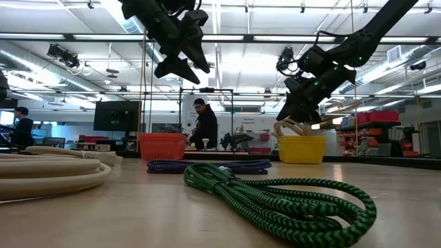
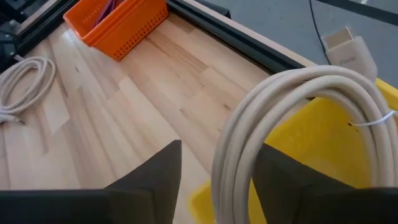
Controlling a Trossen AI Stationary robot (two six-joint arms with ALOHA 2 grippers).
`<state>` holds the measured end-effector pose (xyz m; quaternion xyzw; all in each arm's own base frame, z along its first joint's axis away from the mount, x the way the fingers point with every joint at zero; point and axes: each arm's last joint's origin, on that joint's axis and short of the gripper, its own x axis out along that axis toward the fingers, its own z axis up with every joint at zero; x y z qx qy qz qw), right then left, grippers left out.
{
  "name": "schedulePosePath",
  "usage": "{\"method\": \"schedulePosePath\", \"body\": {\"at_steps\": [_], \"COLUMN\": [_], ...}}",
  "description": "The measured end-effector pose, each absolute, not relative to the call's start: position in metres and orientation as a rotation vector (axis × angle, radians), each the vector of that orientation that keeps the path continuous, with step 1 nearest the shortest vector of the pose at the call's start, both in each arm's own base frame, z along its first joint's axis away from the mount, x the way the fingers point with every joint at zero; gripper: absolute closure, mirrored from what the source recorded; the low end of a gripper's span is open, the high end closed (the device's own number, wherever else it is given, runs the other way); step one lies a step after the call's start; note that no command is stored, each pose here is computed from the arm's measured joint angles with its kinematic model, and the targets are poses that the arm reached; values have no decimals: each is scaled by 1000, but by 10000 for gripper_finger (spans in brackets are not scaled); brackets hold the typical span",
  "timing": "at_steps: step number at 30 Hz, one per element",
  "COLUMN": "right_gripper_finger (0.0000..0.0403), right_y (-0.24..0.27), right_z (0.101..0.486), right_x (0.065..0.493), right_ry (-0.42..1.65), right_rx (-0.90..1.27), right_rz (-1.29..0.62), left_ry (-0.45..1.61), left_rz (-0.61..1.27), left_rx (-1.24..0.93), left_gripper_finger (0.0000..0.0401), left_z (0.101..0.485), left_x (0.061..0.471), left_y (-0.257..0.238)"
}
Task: Pick & Place USB Port
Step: Put the brown HDMI cable into the yellow bin
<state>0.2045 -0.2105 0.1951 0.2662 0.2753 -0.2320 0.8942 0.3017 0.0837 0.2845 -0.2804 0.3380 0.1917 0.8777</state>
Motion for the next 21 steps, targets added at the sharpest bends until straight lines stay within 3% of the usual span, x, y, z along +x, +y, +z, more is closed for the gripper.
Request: {"method": "schedulePosePath", "body": {"at_steps": [10, 21], "right_gripper_finger": [175, 171], "right_y": [-215, -211], "right_z": [194, 225], "right_x": [199, 177], "right_ry": [586, 517], "right_rx": [526, 501], "right_rz": [-561, -592], "left_ry": [705, 706], "left_rz": [400, 399], "left_rx": [-585, -585], "left_gripper_finger": [202, 202], "left_z": [285, 284], "left_x": [302, 302], "left_y": [84, 84]}}
